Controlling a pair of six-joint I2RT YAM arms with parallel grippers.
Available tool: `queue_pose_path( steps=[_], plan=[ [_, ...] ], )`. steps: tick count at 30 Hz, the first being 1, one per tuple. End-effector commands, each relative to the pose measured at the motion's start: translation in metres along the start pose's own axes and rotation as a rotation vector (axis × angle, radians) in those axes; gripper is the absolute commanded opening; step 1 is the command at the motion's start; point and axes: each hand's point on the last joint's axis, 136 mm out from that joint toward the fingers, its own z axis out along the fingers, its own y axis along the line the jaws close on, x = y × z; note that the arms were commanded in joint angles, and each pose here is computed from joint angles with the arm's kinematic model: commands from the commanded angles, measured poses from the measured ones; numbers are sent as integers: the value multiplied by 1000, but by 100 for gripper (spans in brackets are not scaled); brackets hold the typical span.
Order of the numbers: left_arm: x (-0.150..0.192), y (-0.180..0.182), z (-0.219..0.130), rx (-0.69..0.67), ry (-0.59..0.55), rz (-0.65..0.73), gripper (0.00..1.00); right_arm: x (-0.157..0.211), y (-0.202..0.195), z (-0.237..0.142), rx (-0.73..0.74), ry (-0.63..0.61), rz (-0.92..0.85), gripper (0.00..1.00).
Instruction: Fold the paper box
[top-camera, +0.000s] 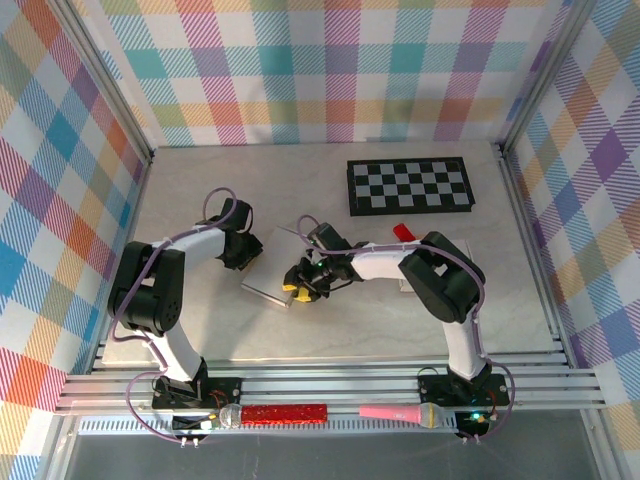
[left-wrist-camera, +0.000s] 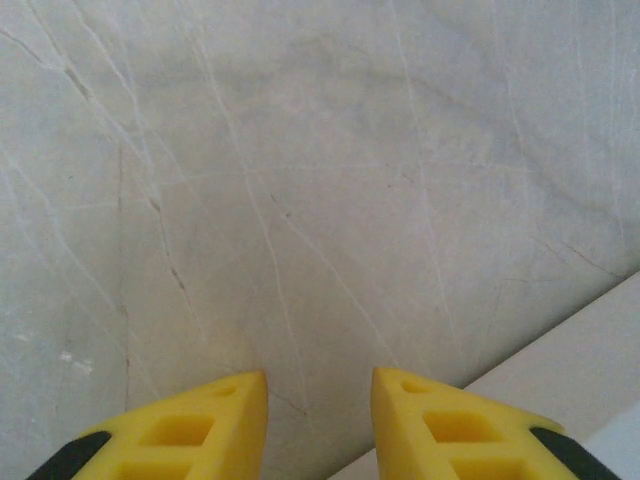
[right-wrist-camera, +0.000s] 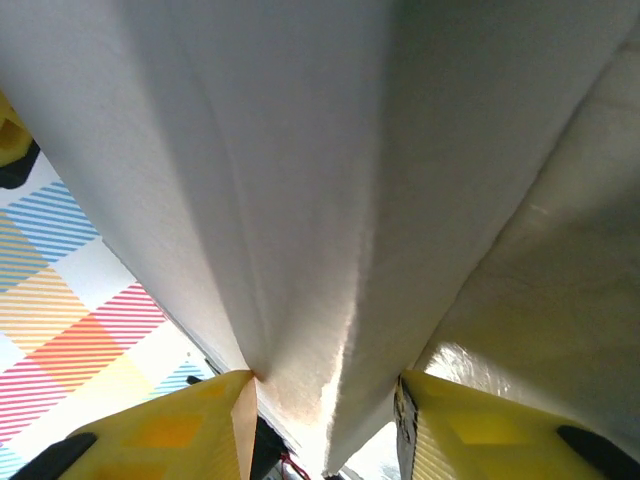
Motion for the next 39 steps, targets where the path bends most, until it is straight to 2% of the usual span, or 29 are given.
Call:
queue_pose_path(
  steps=[1, 4, 9, 13, 20, 21, 22, 23, 25, 28, 30, 32, 35, 39],
  plan=[
    [66, 14, 18, -39, 229, 45, 32, -33, 29, -5, -116, -100, -14, 41],
    [59, 11, 15, -44, 206, 51, 35, -34, 27, -13, -85, -110, -17, 44],
    [32, -1, -3, -67, 114, 92, 50, -27, 2, -39, 35, -142, 44, 55],
    [7, -14, -21, -72, 22, 116, 54, -19, 4, -83, 78, -219, -2, 65],
    [-26, -27, -56, -58, -127, 129, 58, 0, 19, -176, 202, -358, -134, 74],
    [-31, -27, -64, -54, -156, 130, 59, 1, 18, -193, 223, -392, -154, 83],
    [-35, -28, -72, -48, -183, 131, 72, 2, 17, -208, 237, -428, -174, 100],
    [-40, -28, -82, -38, -217, 134, 99, 3, 14, -227, 253, -471, -203, 99],
    [-47, -30, -102, -2, -286, 144, 100, 2, 8, -265, 291, -576, -269, 99],
    [-53, -29, -132, 77, -396, 177, 100, 2, -11, -329, 438, -802, -372, 99],
    [-53, -24, -148, 116, -454, 208, 100, 2, -33, -368, 595, -950, -403, 99],
    [-57, -6, -161, 76, -527, 197, 100, 0, -67, -402, 779, -1106, -352, 99],
    [-62, 36, -173, -48, -658, 149, 100, -14, -97, -408, 887, -1195, -488, 99],
    [-63, 63, -181, -147, -770, 300, 100, -32, -119, -402, 832, -1391, -657, 99]
  ],
)
